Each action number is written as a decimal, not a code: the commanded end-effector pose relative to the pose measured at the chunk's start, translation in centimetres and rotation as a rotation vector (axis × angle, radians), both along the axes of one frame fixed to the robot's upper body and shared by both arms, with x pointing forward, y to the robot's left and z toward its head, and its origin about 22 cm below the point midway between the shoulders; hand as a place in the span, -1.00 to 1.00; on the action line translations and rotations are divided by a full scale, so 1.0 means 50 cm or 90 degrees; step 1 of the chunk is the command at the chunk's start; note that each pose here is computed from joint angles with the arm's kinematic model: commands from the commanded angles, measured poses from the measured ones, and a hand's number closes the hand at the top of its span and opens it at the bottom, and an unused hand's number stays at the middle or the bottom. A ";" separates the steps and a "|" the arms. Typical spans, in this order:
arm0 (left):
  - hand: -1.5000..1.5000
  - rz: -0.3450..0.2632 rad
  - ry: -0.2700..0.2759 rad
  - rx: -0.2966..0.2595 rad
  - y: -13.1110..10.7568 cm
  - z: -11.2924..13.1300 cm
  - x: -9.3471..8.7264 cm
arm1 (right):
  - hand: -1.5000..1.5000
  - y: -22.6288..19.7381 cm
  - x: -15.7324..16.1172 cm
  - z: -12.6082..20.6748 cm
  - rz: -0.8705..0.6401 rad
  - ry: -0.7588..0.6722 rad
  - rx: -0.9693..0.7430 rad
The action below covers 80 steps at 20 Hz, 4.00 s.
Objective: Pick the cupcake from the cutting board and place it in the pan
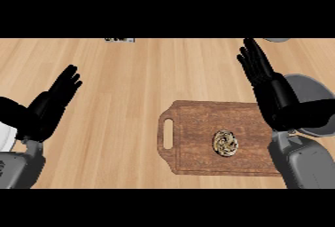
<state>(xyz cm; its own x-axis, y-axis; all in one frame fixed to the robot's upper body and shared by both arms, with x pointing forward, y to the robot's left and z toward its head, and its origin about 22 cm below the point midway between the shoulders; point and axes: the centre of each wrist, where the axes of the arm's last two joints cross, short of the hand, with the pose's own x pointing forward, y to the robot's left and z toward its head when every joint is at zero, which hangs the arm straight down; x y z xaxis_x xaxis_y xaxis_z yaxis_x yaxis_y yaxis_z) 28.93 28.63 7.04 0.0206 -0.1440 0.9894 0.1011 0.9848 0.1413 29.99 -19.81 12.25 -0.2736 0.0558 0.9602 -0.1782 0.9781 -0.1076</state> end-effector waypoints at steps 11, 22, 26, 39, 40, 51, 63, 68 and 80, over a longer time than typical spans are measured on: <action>0.00 -0.023 -0.088 -0.068 -0.139 -0.101 -0.073 | -1.00 -0.283 0.004 -0.046 0.322 -0.029 -0.008; 0.00 -0.017 -0.097 -0.075 -0.162 -0.106 -0.105 | -1.00 -0.330 0.064 -0.006 0.400 -0.079 -0.282; 0.00 -0.022 -0.099 -0.073 -0.164 -0.128 -0.077 | -1.00 -0.243 0.073 0.034 0.450 -0.074 -0.405; 0.00 -0.025 -0.089 -0.067 -0.179 -0.134 -0.093 | -1.00 -0.075 0.017 -0.078 0.543 -0.087 -0.747; 0.00 -0.019 -0.099 -0.077 -0.172 -0.131 -0.112 | -1.00 -0.087 0.045 -0.047 0.538 -0.072 -0.768; 0.00 -0.013 -0.101 -0.061 -0.153 -0.140 -0.108 | -1.00 -0.082 0.009 -0.084 0.544 -0.023 -0.783; 0.00 -0.024 -0.092 -0.077 -0.144 -0.113 -0.051 | -1.00 -0.015 0.039 -0.181 0.515 -0.022 -0.753; 0.00 -0.020 -0.089 -0.070 -0.148 -0.144 -0.084 | -1.00 0.007 0.040 -0.244 0.534 0.020 -0.779; 0.00 -0.020 -0.099 -0.064 -0.161 -0.130 -0.077 | 1.00 -0.040 0.043 -0.249 0.570 -0.088 -0.864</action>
